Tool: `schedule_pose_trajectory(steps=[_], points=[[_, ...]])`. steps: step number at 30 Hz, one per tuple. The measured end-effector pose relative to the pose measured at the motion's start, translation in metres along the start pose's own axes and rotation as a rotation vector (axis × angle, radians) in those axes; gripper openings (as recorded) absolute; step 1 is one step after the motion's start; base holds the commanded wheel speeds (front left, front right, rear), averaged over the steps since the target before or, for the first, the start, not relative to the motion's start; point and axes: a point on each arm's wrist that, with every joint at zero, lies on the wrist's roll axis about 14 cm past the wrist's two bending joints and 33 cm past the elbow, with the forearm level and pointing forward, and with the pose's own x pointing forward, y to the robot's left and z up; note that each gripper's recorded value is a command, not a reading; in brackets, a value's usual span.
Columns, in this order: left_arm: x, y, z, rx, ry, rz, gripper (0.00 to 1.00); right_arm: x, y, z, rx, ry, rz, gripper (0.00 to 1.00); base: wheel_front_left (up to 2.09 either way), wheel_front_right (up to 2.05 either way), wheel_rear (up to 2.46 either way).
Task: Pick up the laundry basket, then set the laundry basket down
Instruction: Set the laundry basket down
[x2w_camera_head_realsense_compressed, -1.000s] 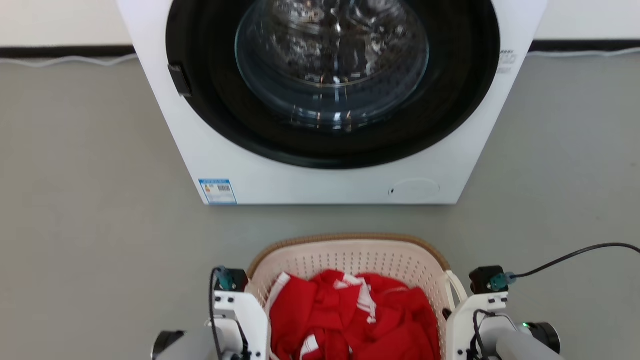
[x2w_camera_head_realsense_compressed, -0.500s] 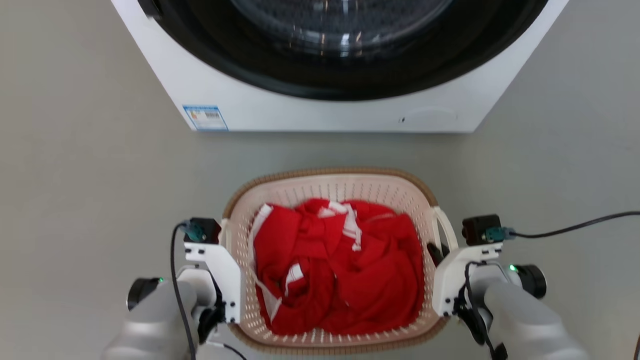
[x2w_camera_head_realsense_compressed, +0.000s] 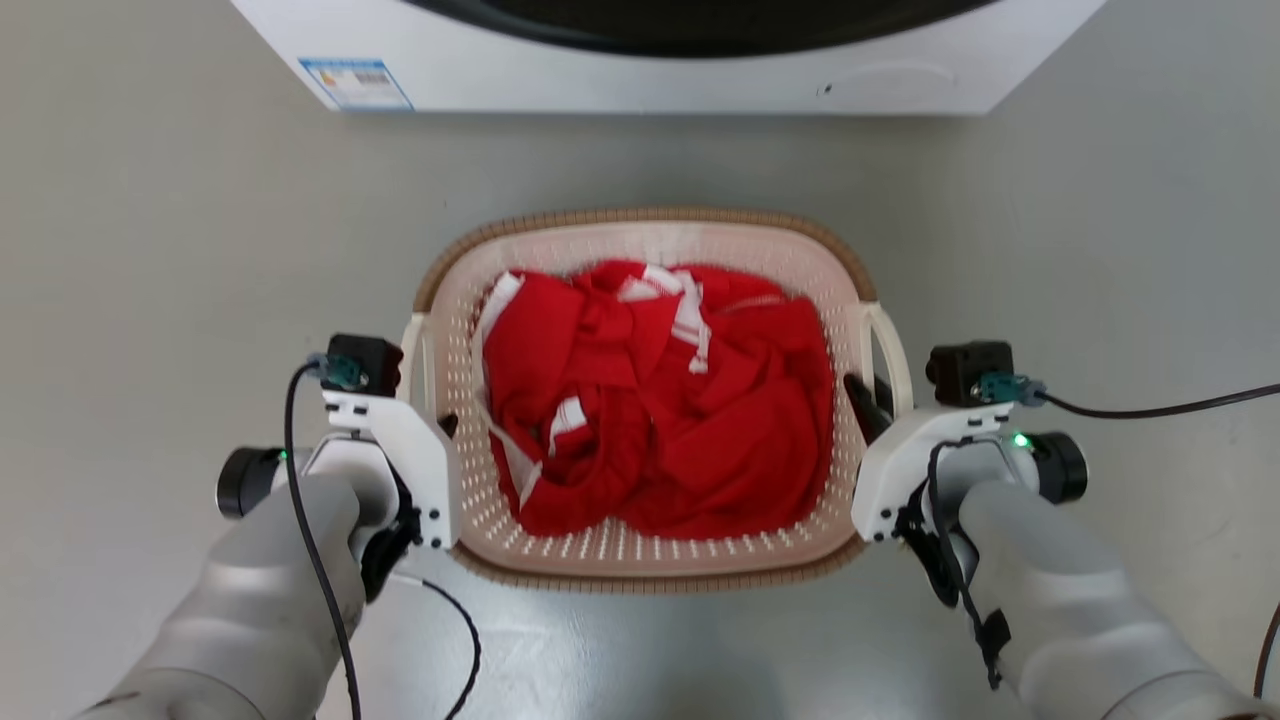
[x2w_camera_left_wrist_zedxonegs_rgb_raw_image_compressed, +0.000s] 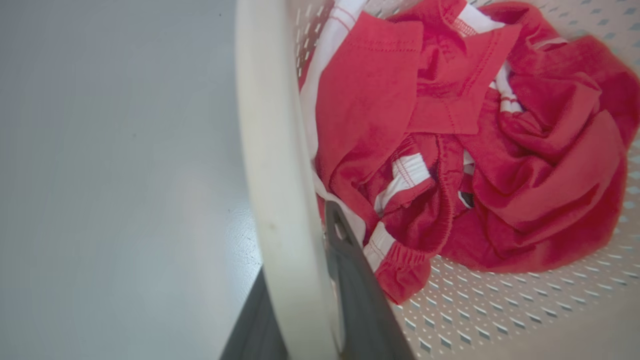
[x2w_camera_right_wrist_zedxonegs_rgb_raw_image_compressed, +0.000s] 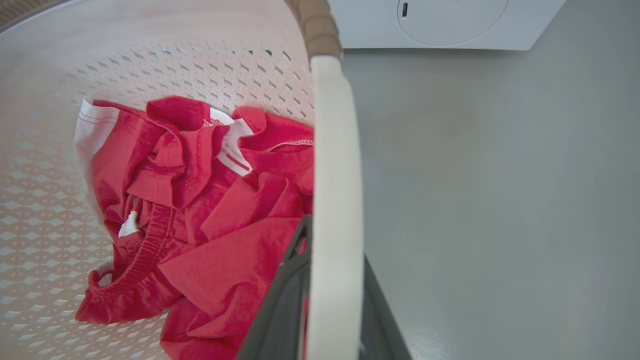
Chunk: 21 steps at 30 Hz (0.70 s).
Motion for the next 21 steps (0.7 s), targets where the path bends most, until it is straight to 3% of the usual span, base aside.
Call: schedule_pose_trajectory(steps=[11,21], points=[[0.033,0.024,0.007,-0.003,-0.013,0.003,0.00,0.046,-0.004,0.003,-0.004,-0.013,0.017,0.00,0.00,0.00,0.00],[0.050,0.044,-0.008,0.019,0.048,0.019,0.00,0.070,-0.001,-0.017,0.017,0.028,0.041,0.00,0.00,0.00,0.00]])
